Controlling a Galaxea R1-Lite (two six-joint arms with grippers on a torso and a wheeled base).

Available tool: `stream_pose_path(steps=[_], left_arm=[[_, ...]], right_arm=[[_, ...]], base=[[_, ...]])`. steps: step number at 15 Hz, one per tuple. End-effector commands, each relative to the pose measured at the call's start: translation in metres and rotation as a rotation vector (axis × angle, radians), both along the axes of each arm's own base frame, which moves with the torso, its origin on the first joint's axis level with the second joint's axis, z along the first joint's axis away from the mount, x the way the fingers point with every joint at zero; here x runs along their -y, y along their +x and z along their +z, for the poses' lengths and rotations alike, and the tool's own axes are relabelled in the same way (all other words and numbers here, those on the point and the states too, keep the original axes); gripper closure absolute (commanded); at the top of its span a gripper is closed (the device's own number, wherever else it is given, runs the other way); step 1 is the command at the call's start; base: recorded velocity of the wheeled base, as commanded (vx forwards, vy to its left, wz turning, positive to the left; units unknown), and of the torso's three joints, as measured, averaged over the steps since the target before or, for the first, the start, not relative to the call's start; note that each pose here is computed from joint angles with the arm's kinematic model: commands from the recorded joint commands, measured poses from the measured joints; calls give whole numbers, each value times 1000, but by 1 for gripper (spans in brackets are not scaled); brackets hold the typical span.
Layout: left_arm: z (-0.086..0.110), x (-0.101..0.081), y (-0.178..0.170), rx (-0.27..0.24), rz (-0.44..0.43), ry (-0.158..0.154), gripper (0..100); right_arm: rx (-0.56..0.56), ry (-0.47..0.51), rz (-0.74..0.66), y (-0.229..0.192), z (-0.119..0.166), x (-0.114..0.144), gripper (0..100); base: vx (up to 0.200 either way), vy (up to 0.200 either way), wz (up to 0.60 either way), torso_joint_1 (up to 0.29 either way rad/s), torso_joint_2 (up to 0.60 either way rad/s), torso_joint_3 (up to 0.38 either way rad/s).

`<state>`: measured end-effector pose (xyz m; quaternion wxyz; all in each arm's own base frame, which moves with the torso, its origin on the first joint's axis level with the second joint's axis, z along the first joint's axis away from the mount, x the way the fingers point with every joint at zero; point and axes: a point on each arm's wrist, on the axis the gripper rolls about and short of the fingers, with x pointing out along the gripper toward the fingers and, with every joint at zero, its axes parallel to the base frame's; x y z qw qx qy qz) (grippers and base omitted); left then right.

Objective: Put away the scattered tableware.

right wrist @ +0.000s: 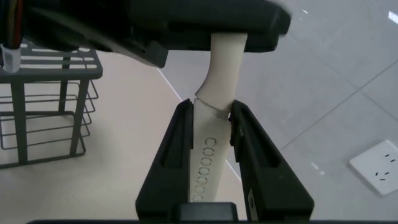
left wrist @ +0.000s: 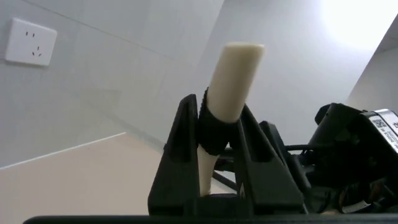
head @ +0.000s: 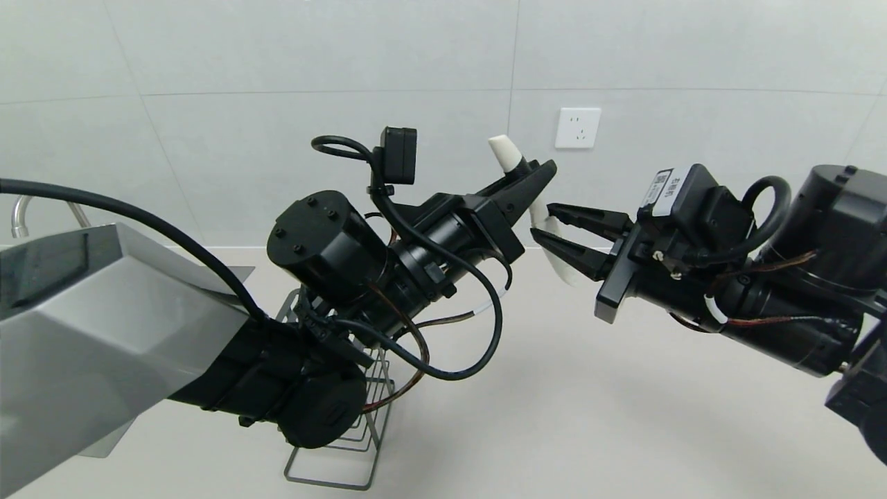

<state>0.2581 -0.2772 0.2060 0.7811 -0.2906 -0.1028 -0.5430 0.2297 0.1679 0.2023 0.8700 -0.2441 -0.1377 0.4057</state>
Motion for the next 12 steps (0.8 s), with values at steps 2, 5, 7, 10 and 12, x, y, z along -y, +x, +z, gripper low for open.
stream_pose_path(steps=[2, 5, 7, 10, 12], left_arm=[[1, -3, 2, 16, 12, -5, 100], [0, -7, 7, 29, 38, 8, 100], [-1, -13, 13, 46, 75, 20, 100], [3, -29, 23, 111, 163, 48, 100], [9, -40, 20, 137, 195, 55, 100]], right_arm=[[-45, 11, 5, 2, -6, -2, 0], [-61, 1, 21, -4, -13, -5, 0], [-72, -9, 38, -9, -18, -8, 0], [-92, -21, 15, -10, -24, -4, 0], [-115, -36, -6, -15, -30, 0, 0]], base=[[0, 0, 0, 0, 0, 0], [0, 0, 0, 0, 0, 0], [0, 0, 0, 0, 0, 0], [0, 0, 0, 0, 0, 0], [0, 0, 0, 0, 0, 0]])
